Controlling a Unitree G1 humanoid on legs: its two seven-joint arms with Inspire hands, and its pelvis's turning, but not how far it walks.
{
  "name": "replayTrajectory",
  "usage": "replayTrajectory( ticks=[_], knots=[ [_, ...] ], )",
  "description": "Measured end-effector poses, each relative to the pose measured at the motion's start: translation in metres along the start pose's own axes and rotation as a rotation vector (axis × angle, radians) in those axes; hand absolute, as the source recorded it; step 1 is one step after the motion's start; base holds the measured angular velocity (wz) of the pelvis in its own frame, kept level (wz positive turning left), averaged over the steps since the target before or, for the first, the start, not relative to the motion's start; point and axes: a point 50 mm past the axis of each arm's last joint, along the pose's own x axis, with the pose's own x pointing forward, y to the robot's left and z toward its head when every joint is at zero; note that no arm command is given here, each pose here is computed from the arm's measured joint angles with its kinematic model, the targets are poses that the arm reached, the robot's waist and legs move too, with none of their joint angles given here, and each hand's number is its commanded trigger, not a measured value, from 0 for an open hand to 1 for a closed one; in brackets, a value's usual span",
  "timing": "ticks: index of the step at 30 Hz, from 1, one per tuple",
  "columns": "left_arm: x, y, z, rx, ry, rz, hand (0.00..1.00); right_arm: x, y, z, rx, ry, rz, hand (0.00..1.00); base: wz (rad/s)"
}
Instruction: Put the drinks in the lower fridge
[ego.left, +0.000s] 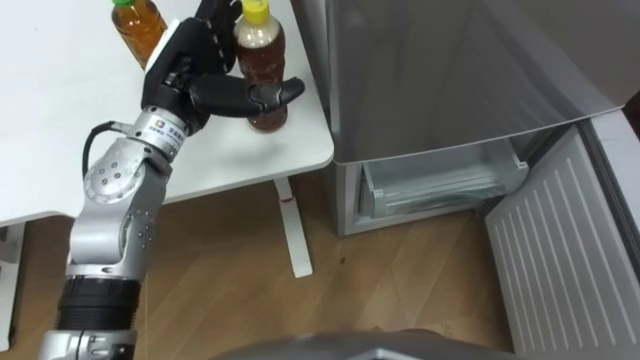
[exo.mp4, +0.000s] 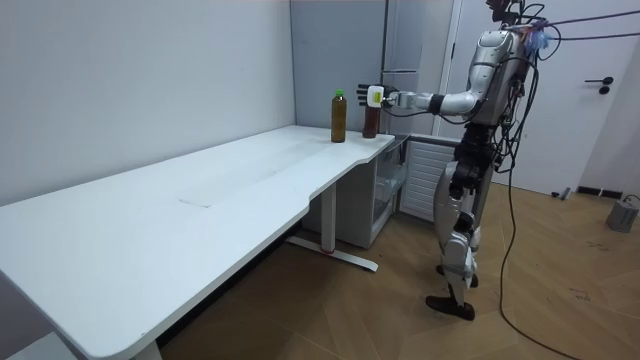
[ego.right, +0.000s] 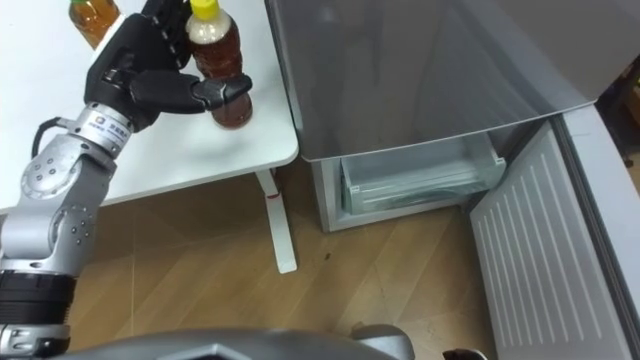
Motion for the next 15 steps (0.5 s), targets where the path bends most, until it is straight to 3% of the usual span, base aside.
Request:
replayTrajectory(
  ticks=[15],
  knots=[
    [-0.0002, 0.0016, -0.0001, -0.001, 0.003, 0.021, 0.0, 0.0, -0.0005, -0.0004, 0.005, 0.008, -0.008, 0.0, 0.0]
  ],
)
